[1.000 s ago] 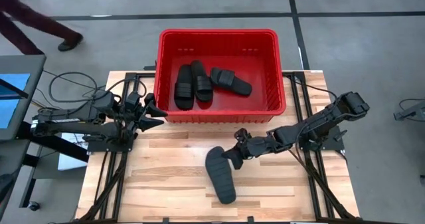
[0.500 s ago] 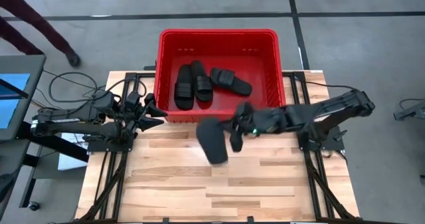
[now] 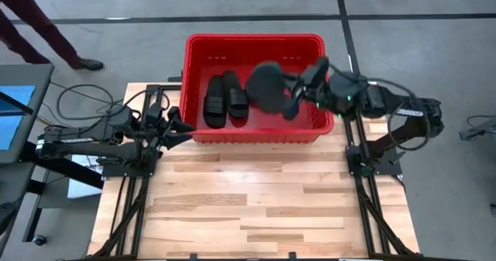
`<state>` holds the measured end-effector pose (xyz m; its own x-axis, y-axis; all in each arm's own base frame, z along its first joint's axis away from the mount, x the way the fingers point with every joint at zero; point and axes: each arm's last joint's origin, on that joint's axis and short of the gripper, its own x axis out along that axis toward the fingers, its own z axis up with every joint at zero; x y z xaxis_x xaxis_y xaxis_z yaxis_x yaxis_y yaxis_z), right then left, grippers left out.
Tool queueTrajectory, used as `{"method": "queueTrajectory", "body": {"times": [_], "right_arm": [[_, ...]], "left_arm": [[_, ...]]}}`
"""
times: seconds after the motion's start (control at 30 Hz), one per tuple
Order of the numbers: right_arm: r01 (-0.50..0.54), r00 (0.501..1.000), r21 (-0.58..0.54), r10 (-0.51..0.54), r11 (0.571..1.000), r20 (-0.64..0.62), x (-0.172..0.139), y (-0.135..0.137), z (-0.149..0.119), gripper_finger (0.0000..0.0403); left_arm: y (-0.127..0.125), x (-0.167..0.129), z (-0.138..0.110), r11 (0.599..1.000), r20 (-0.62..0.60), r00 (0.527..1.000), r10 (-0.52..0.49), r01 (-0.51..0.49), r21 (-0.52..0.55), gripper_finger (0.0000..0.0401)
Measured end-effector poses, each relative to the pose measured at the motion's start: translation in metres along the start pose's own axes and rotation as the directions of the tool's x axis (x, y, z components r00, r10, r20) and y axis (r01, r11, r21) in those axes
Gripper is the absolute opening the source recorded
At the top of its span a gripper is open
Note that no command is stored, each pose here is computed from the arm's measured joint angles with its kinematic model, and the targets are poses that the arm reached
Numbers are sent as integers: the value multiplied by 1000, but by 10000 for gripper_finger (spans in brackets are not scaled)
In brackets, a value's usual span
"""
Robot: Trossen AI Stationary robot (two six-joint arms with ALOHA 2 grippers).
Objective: Pick and place slides into bin
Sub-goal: Put the black slide into the red bin
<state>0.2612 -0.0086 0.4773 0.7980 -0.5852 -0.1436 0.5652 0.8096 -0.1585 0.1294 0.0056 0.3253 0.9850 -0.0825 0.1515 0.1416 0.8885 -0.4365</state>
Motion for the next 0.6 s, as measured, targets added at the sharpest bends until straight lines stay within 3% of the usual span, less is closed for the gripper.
{"method": "queueTrajectory", "body": {"times": [0.17, 0.3, 0.6], "right_arm": [[154, 983, -111, -163, 982, -79, 25, -37, -9, 17], [249, 941, -229, -291, 941, -171, 48, -67, -23, 17], [315, 831, -404, -455, 859, -319, 114, -111, -62, 16]], "left_arm": [[1, 0, 4, 998, 71, 995, 67, -67, -5, 162], [3, -1, 5, 989, 113, 983, 147, -145, -27, 162], [6, -1, 5, 973, 144, 963, 230, -222, -67, 162]]}}
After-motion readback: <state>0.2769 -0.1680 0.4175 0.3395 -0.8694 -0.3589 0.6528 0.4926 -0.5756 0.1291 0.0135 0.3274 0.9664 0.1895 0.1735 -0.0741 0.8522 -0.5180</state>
